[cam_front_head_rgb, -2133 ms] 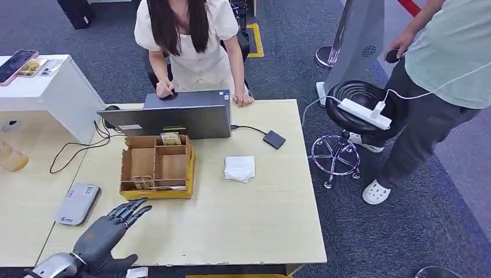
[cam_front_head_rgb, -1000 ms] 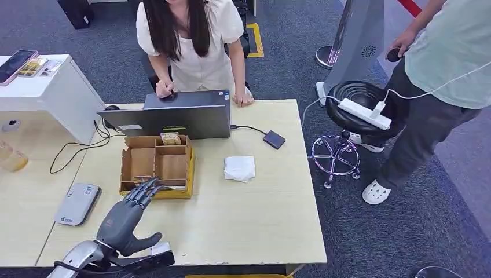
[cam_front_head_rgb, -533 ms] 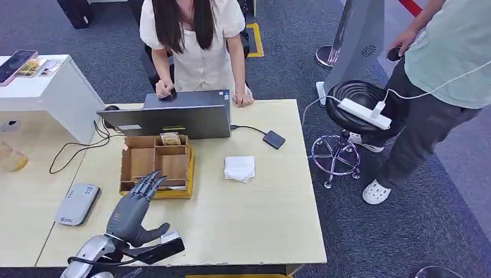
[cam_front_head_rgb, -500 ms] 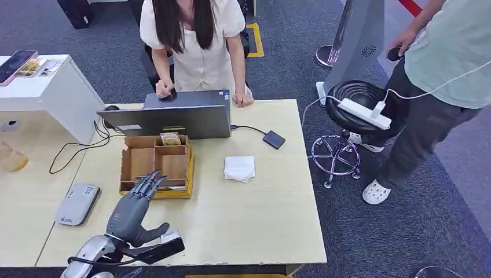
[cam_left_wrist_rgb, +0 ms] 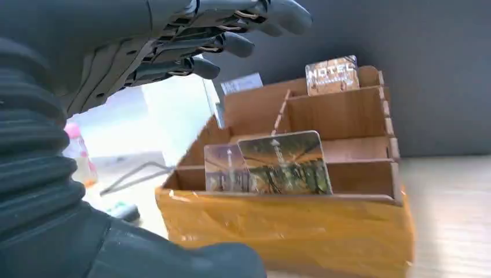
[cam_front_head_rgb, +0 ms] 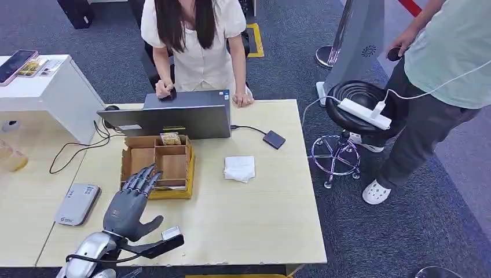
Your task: Pass the card to the sensor for recognition and then transmit it.
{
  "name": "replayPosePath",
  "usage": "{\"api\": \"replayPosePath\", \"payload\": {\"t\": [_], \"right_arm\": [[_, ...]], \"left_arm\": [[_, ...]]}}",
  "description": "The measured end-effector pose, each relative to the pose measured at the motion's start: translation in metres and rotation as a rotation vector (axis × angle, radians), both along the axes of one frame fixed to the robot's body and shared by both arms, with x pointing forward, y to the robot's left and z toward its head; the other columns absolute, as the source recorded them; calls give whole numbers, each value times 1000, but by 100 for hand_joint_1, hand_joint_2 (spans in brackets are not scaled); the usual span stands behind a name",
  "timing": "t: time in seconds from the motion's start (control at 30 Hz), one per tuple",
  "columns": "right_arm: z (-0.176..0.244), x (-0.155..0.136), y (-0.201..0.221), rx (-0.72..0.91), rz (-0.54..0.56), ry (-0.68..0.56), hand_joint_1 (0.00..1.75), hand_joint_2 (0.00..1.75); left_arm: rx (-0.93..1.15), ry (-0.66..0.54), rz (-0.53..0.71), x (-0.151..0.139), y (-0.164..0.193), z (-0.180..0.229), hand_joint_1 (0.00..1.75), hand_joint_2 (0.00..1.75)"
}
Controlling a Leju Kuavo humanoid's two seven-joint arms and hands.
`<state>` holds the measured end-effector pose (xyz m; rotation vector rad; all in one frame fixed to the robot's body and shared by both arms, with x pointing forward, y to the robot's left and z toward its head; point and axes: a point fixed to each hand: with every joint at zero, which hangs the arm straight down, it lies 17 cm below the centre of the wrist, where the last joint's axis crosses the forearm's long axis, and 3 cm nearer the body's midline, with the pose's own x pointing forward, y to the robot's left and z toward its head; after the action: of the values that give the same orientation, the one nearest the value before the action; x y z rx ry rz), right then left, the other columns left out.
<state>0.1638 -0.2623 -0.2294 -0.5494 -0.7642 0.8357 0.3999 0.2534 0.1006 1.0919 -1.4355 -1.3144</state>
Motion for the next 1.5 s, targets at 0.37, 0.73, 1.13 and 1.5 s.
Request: {"api": "replayPosePath", "payload": {"t": [0.37, 0.73, 1.13, 1.5], "right_arm": [[0, -1, 1, 1, -1, 1, 0, 0], [0, -1, 0, -1, -2, 3, 0, 0], [-1, -1, -1, -4, -6, 6, 0, 0], [-1, -2, -3, -3, -16, 7, 0, 0]], "left_arm": [[46, -9, 41, 6, 15, -4, 0, 175], [32, 9, 64, 8, 22, -9, 0, 175], [1, 22, 92, 9, 26, -12, 0, 175], [-12, 26, 87, 9, 22, -13, 0, 175]]}}
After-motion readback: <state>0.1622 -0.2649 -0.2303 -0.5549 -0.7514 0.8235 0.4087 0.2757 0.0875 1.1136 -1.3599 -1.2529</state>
